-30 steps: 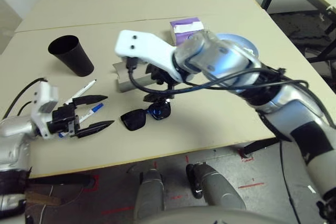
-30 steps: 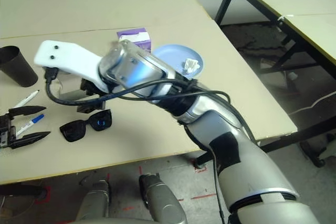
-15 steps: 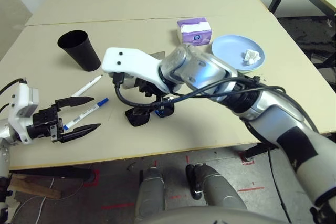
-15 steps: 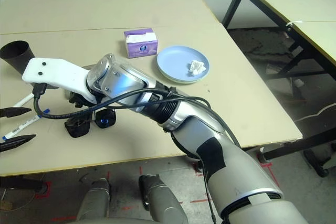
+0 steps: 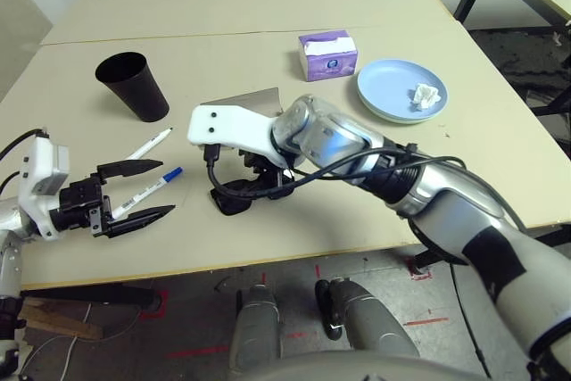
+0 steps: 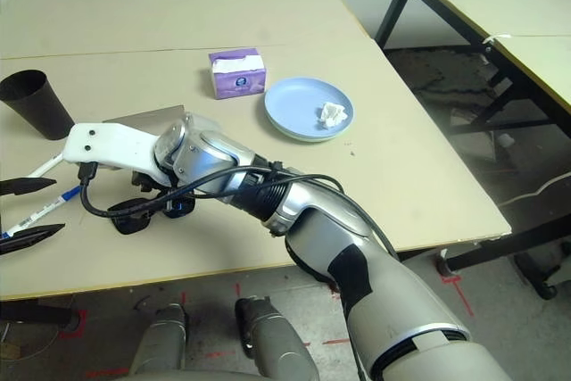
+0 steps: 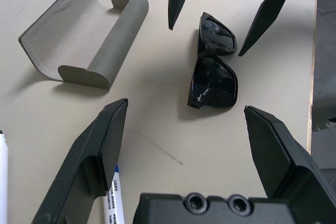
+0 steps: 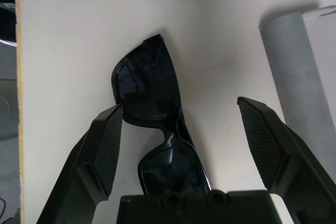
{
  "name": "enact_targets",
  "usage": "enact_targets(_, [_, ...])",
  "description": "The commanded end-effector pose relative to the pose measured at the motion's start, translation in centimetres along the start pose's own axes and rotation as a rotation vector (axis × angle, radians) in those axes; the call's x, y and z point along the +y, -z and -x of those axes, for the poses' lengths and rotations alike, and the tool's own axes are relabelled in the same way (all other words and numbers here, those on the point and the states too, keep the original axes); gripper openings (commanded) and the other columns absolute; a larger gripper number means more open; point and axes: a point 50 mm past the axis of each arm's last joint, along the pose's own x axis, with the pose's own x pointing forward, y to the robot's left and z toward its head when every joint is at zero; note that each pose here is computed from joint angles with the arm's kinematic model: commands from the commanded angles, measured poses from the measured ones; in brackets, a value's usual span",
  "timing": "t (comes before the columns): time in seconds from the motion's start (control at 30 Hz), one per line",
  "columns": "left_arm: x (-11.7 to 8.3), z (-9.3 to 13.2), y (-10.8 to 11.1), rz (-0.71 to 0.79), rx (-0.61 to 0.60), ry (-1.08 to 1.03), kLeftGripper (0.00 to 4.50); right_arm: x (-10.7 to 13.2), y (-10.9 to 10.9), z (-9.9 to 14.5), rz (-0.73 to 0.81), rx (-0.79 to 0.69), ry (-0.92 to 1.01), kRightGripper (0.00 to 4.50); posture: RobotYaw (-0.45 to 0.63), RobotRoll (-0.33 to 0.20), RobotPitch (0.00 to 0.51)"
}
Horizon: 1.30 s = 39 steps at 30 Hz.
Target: Organize and tidy the items on the table.
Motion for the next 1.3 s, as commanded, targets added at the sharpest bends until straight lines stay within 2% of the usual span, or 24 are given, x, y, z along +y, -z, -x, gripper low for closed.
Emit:
enact_targets(0.03, [-0.3, -0.2, 0.3, 0.005, 0.011, 0.011, 4.5, 0.4, 0.5, -0.8, 0.017, 0.023, -0.025, 4.42, 0.04, 0.0, 0.18])
enact_targets(0.47, [-0.6, -0.2, 0.7, 0.018, 0.008, 0.005, 4.5, 0.8, 1.6, -1.2, 0.031, 0.071, -0.062, 4.42, 0.04, 0.0, 0.181])
enact_targets(0.77, [-0.7, -0.3, 1.0, 0.028, 0.01, 0.007, 4.5, 0.8, 1.0, -1.2, 0.044, 0.059, -0.069, 4.42, 0.04, 0.0, 0.182])
enact_targets(1.27, [-1.0, -0.3, 1.1, 0.035, 0.008, 0.002, 4.5, 1.3, 1.3, -1.5, 0.066, 0.073, -0.101, 4.42, 0.05, 0.0, 0.181])
enact_targets(1.3, [-1.1, -0.4, 1.2, 0.035, 0.008, 0.002, 4.5, 1.3, 1.3, -1.5, 0.067, 0.073, -0.103, 4.26, 0.05, 0.0, 0.181])
